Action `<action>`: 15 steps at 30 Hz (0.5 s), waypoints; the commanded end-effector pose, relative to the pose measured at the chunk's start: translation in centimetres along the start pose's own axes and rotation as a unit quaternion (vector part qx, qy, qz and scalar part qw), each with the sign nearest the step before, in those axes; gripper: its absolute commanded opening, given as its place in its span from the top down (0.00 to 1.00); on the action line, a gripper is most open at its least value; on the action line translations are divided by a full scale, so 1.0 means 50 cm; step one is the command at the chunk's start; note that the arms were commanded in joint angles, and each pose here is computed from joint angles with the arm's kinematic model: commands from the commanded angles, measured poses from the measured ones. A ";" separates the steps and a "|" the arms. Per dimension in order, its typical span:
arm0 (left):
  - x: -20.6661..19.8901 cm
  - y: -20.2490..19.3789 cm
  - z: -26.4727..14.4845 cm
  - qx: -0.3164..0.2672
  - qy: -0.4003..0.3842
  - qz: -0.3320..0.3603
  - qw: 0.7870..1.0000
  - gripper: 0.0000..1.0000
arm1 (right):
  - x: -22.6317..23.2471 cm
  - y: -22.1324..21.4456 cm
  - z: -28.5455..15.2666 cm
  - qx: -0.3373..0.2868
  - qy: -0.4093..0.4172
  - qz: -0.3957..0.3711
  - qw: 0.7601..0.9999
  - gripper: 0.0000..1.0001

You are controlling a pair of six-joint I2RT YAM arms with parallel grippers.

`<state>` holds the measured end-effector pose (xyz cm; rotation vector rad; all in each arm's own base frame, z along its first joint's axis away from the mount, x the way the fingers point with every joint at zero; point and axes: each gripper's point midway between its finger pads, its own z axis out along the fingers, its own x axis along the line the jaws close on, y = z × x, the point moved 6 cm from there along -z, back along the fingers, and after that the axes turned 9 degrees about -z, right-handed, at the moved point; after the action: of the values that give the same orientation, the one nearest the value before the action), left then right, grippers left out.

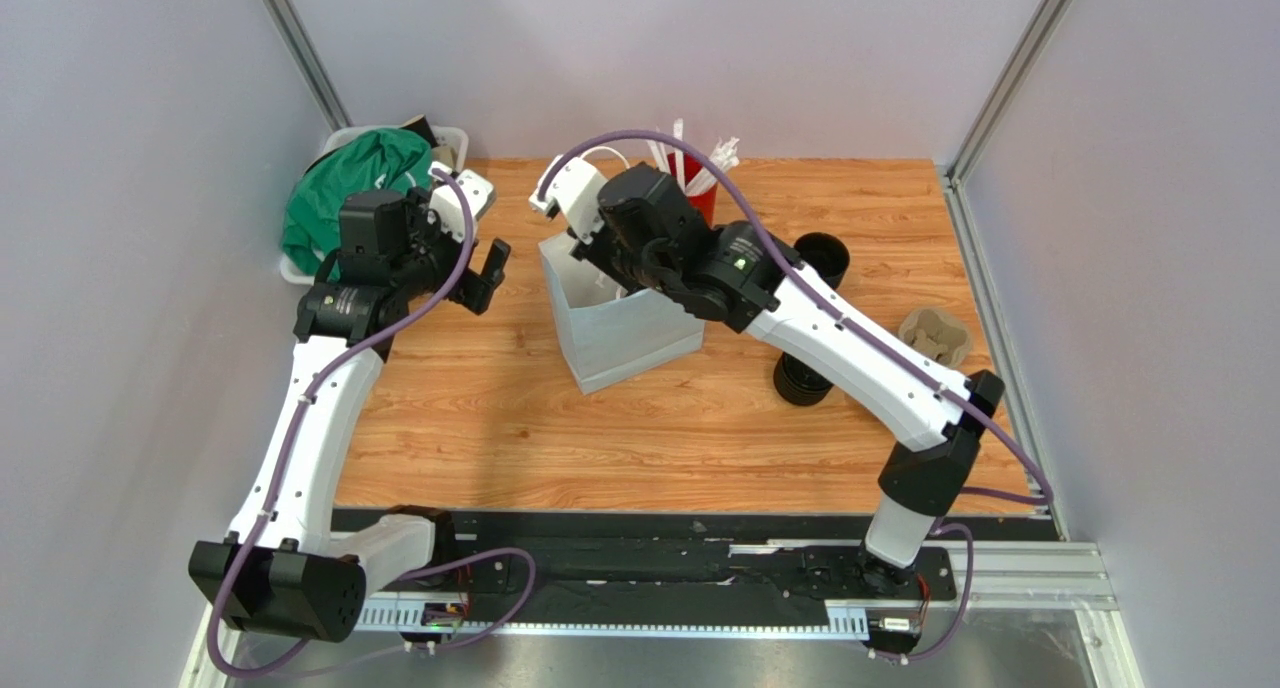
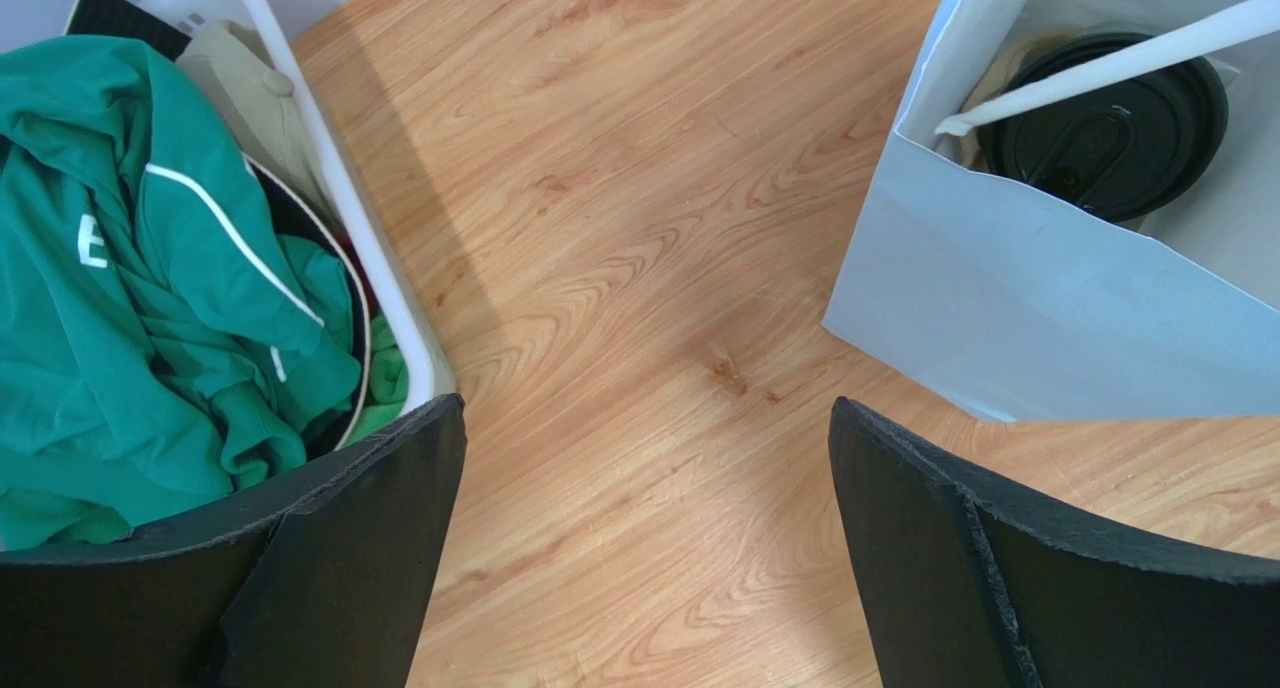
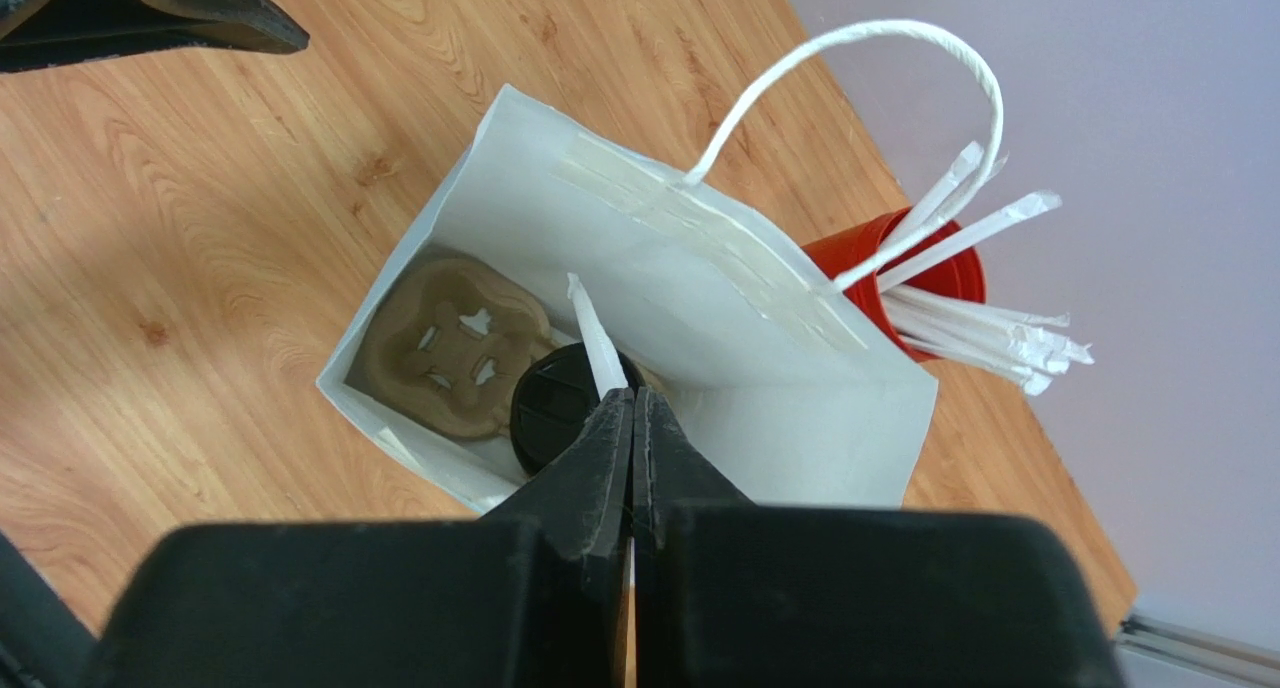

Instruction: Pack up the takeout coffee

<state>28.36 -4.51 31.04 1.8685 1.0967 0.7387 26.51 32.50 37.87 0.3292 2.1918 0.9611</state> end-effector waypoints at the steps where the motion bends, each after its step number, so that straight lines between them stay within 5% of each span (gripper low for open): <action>1: -0.002 0.017 -0.019 -0.037 0.004 -0.002 0.999 0.01 | -0.016 0.053 0.005 -0.023 -0.053 -0.035 0.998 1.00; 15: -0.011 0.021 -0.026 -0.048 -0.007 -0.007 0.999 0.01 | 0.047 0.016 0.090 0.037 -0.075 -0.081 0.993 1.00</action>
<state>27.70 -4.60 31.46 1.8320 1.0736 0.7472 27.23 36.38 34.52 0.2298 2.1679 0.7570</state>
